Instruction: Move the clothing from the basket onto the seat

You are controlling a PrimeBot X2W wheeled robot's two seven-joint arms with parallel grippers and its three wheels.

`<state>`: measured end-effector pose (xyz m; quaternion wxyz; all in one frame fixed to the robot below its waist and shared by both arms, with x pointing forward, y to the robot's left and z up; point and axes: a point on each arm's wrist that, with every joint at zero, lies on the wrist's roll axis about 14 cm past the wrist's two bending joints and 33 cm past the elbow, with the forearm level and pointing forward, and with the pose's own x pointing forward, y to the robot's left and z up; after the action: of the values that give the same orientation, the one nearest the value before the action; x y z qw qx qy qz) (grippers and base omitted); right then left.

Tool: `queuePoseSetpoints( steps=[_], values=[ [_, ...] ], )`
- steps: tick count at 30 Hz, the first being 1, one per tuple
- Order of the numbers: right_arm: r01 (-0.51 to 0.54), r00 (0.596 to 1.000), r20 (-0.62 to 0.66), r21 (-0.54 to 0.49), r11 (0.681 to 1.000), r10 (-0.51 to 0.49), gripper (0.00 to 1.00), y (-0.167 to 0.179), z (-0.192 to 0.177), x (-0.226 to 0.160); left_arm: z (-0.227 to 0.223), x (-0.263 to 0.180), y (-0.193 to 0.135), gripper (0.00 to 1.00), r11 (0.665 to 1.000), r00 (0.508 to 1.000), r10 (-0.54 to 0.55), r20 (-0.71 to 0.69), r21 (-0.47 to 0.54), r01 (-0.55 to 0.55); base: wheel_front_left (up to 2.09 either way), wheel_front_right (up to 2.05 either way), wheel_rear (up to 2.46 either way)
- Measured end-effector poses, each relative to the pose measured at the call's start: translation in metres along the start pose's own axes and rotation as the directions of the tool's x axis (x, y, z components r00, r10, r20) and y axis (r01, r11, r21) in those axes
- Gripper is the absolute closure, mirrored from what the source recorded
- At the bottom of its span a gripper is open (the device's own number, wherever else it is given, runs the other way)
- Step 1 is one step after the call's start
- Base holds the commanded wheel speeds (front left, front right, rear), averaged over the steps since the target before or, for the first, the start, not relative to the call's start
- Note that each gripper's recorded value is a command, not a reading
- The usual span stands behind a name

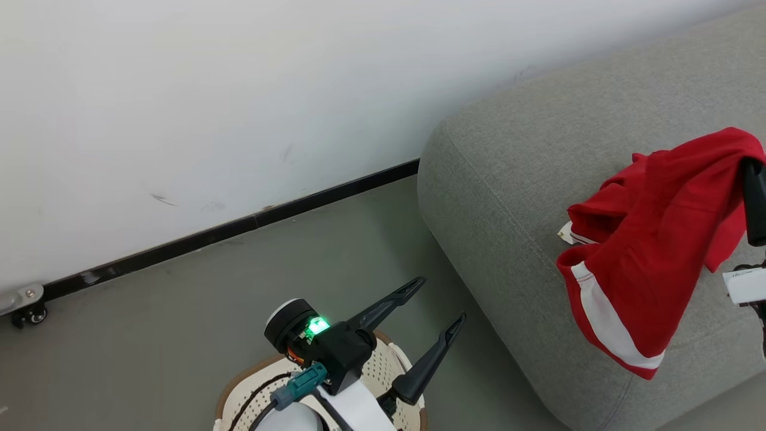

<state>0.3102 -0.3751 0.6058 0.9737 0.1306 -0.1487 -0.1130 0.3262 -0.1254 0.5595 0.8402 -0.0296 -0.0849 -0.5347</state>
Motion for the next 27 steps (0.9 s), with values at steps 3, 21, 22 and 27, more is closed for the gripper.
queuePoseSetpoints(
  steps=[3, 21, 22, 27],
  values=[
    [0.008, 1.0, -0.004, -0.005, 1.0, -0.008, 1.0, -0.002, -0.001, -0.002, -0.002, 0.002, -0.002, 0.0, 1.0, 1.0, -0.012, -0.004, -0.005, 0.012, 0.0, 0.0, 0.0],
    [0.042, 0.999, 0.02, -0.117, 0.992, -0.04, 1.0, -0.012, 0.037, 0.069, -0.038, -0.01, 0.012, 0.0, 1.0, 0.996, -0.017, -0.084, -0.014, 0.016, 0.0, 0.0, 0.0],
    [0.047, 0.999, 0.034, -0.131, 0.99, -0.043, 1.0, -0.012, 0.045, 0.076, -0.04, -0.01, 0.014, 0.0, 1.0, 0.996, -0.013, -0.088, -0.015, 0.012, 0.0, 0.0, 0.0],
    [0.06, 0.998, 0.046, -0.222, 0.973, -0.051, 1.0, -0.014, 0.069, 0.108, -0.049, -0.015, 0.027, 0.0, 1.0, 0.995, 0.015, -0.103, -0.019, -0.017, 0.0, 0.0, 0.0]
  ],
)
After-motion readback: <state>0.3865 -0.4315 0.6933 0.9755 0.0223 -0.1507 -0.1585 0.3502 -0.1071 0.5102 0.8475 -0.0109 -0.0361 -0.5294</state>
